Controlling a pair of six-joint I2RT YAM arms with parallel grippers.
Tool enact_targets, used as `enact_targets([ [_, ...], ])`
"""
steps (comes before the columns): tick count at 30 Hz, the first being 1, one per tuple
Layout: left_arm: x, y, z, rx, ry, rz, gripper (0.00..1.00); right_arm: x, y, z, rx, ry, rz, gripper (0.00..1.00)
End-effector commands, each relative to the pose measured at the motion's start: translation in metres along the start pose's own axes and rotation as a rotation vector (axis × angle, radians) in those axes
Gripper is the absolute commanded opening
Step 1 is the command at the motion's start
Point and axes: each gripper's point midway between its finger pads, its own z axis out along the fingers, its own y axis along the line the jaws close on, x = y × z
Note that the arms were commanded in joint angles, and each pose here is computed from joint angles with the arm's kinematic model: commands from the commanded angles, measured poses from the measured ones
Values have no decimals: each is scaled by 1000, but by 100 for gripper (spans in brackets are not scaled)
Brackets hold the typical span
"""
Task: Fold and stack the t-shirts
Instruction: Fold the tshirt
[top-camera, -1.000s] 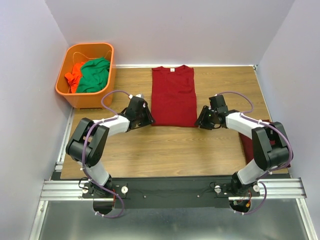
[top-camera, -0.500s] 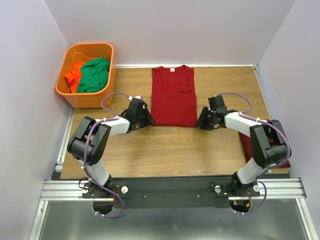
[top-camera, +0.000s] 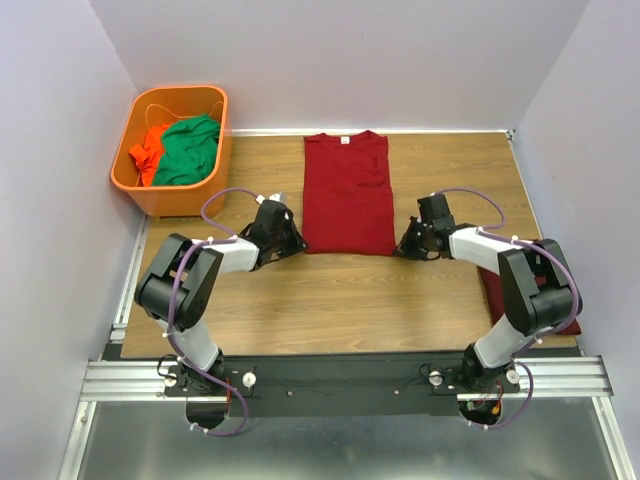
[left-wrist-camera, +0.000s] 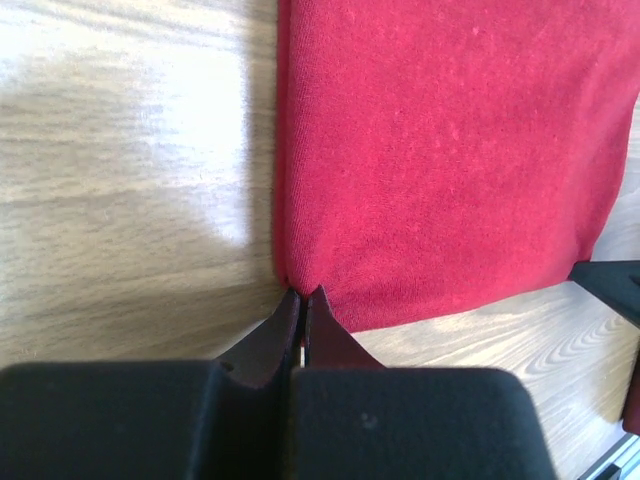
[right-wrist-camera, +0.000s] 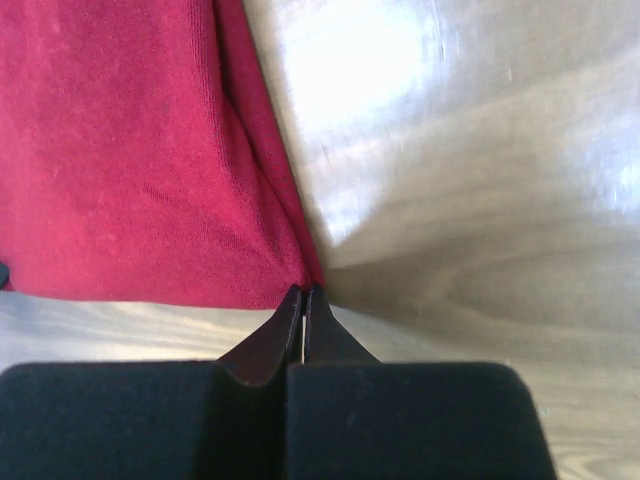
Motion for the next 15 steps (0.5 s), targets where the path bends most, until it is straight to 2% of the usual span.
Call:
enact_targets([
  [1, 33, 22, -10, -52, 87, -7, 0, 28, -15, -13, 13, 59, 12, 1],
  [9, 82, 32, -33, -57, 161, -12, 0, 92, -43, -39, -16, 160, 74, 1],
  [15, 112, 22, -58, -20, 195, 2, 0, 122, -47, -59, -68, 213, 114, 1],
])
